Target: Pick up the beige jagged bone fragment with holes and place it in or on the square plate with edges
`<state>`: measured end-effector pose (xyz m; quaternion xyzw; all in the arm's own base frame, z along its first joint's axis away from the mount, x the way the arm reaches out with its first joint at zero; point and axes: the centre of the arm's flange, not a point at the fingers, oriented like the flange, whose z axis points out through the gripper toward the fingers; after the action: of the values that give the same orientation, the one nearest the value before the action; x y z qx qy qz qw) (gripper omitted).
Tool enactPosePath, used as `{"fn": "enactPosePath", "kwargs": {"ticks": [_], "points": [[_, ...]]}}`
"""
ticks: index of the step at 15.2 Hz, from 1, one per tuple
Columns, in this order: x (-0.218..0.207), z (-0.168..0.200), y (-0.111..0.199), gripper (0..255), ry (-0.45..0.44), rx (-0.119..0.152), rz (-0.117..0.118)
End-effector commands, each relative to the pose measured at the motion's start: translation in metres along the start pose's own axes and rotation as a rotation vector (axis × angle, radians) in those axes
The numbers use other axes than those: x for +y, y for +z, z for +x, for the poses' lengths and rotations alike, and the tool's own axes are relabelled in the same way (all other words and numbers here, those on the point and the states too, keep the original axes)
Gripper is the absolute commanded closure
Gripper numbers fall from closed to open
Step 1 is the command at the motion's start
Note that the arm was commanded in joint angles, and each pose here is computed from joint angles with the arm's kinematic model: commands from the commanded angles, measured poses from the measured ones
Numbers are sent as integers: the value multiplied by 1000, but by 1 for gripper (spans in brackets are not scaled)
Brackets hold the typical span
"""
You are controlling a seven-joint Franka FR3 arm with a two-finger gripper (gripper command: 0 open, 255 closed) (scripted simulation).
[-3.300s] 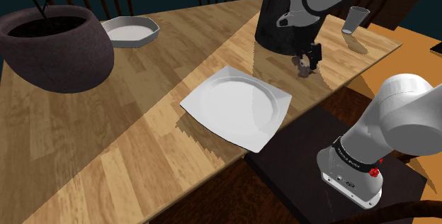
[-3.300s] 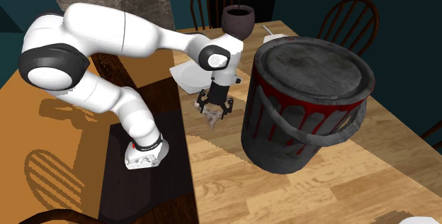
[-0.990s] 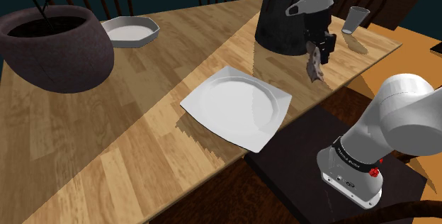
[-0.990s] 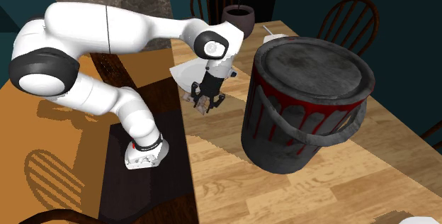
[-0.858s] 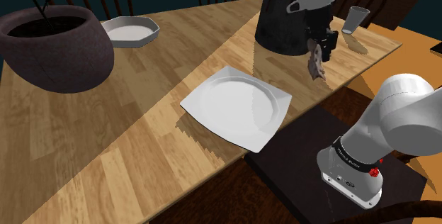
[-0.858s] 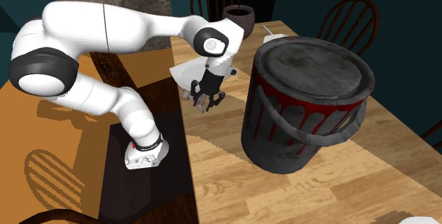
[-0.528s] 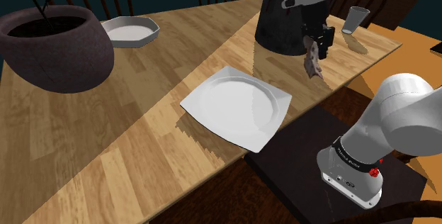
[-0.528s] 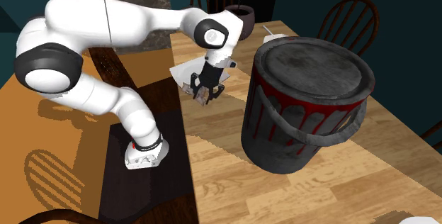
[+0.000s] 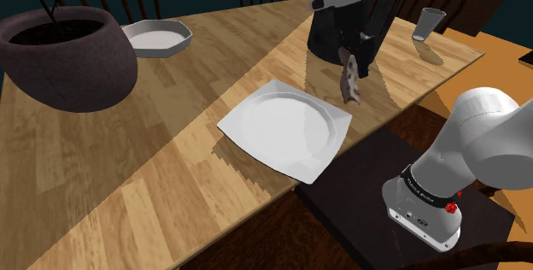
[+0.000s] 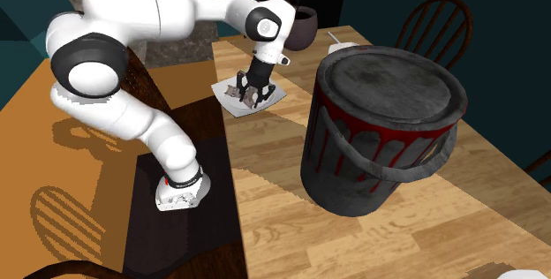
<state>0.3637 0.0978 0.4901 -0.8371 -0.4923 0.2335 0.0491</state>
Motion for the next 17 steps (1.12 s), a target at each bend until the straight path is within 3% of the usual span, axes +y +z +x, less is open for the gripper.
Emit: {"fn": "enactPosePath", "kwargs": {"ticks": [1, 12, 17], "points": [[-6, 27, -5, 255, 1, 1, 1], [-57, 160, -41, 255, 1, 1, 1], [-49, 169, -17, 255, 1, 1, 1]]}}
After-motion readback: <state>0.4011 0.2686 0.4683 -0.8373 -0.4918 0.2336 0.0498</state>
